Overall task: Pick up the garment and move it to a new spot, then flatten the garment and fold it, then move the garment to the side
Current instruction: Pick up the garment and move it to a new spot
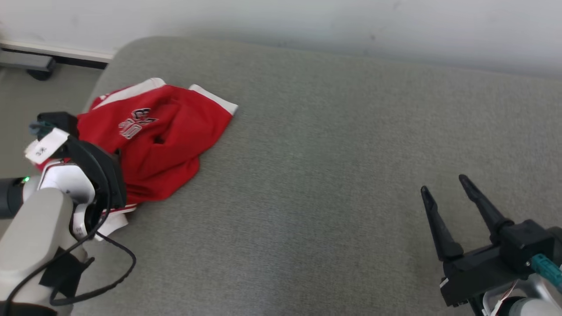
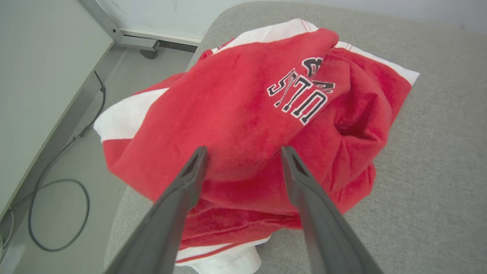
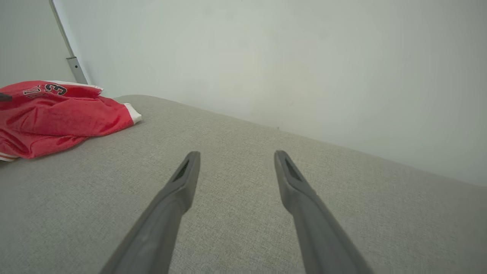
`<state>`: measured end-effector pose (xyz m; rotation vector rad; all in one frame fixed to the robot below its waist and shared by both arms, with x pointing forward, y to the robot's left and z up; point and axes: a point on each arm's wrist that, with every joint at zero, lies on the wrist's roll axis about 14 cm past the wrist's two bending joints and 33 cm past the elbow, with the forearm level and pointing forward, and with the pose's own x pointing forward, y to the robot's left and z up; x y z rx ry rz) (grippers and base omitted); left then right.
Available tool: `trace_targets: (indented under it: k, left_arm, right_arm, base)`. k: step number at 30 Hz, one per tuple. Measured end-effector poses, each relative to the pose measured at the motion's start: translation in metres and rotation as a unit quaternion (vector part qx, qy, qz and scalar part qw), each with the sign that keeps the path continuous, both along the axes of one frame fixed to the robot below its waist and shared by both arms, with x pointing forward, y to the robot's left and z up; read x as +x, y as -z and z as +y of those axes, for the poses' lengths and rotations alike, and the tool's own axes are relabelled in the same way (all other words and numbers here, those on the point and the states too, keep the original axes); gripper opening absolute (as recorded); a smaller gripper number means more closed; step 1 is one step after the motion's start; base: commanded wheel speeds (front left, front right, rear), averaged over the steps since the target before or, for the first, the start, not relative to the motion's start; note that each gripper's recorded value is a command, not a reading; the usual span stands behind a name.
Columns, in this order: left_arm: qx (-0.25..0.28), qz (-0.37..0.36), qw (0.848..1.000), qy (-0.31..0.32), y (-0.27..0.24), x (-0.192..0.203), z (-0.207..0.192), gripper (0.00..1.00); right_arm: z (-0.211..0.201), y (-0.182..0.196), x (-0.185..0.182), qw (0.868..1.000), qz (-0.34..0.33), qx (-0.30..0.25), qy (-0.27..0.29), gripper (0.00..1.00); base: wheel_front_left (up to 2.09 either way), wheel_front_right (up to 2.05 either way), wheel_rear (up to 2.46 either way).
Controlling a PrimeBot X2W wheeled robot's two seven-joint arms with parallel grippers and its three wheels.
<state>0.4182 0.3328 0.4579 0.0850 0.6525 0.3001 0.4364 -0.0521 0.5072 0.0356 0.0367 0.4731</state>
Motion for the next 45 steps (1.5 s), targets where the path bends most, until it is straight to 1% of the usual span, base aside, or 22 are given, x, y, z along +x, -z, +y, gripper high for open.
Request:
trace_targets:
  k: [5,7,8,9,10,13,16,21,24,29,33,36,39,42,45]
  left_arm:
    - [0.005,0.045,0.999,0.015,0.02,0.026,-0.011,1.0]
    - [0.006,0.057,0.998,0.021,0.026,0.037,-0.016,0.99]
    - [0.006,0.064,0.998,0.025,0.03,0.042,-0.02,0.33]
    - [0.007,0.071,0.997,0.03,0.035,0.046,-0.024,0.33]
    - [0.007,0.078,0.996,0.033,0.039,0.049,-0.027,0.0]
    - [0.001,0.095,0.995,0.038,0.051,0.056,-0.038,0.0]
    - [-0.002,0.109,0.993,0.04,0.06,0.055,-0.044,0.0]
    - [0.007,0.1,0.994,0.033,0.047,0.055,-0.037,0.0]
    - [0.008,0.08,0.996,0.03,0.034,0.061,-0.035,0.0]
    - [0.017,0.008,0.999,0.027,-0.01,0.077,-0.029,0.0]
    - [0.022,-0.053,0.998,0.037,-0.046,0.087,-0.035,0.0]
    - [0.019,-0.098,0.993,0.059,-0.072,0.095,-0.055,0.0]
    - [0.017,-0.146,0.985,0.092,-0.099,0.101,-0.083,0.0]
    - [0.007,-0.189,0.973,0.131,-0.125,0.106,-0.12,0.0]
    - [-0.009,-0.22,0.957,0.187,-0.144,0.108,-0.166,0.0]
  right_arm:
    - [-0.02,0.004,0.014,1.0,0.006,-0.002,0.029,1.0]
    - [-0.029,0.011,0.017,0.999,0.017,-0.007,0.04,1.0]
    - [-0.033,0.016,0.019,0.999,0.023,-0.009,0.046,1.0]
    - [-0.038,0.02,0.02,0.998,0.028,-0.011,0.052,1.0]
    - [-0.041,0.023,0.021,0.998,0.033,-0.013,0.057,1.0]
    - [-0.051,0.032,0.024,0.996,0.045,-0.019,0.071,1.0]
    - [-0.051,0.037,0.024,0.996,0.053,-0.02,0.07,1.0]
    - [-0.042,0.027,0.026,0.997,0.043,-0.013,0.063,1.0]
    - [-0.039,0.025,0.025,0.997,0.043,-0.011,0.061,1.0]
    - [-0.03,0.014,0.022,0.998,0.035,0.0,0.057,1.0]
    - [-0.026,0.004,0.017,0.998,0.028,0.007,0.057,1.0]
    - [-0.026,-0.003,0.012,0.998,0.024,0.013,0.06,1.0]
    - [-0.027,-0.012,0.006,0.998,0.014,0.017,0.065,1.0]
    - [-0.033,-0.019,-0.001,0.997,0.007,0.018,0.076,1.0]
    - [-0.041,-0.024,-0.011,0.996,0.002,0.022,0.089,1.0]
  base:
    - [0.0,0.0,0.0]
    - [0.0,0.0,0.0]
    - [0.0,0.0,0.0]
    - [0.0,0.0,0.0]
    - [0.0,0.0,0.0]
    - [0.0,0.0,0.0]
    - [0.0,0.0,0.0]
    - [0.0,0.0,0.0]
    - [0.0,0.0,0.0]
    - [0.0,0.0,0.0]
    - [0.0,0.0,0.0]
    - [0.0,0.0,0.0]
    - [0.0,0.0,0.0]
    - [0.0,0.0,0.0]
    - [0.0,0.0,0.0]
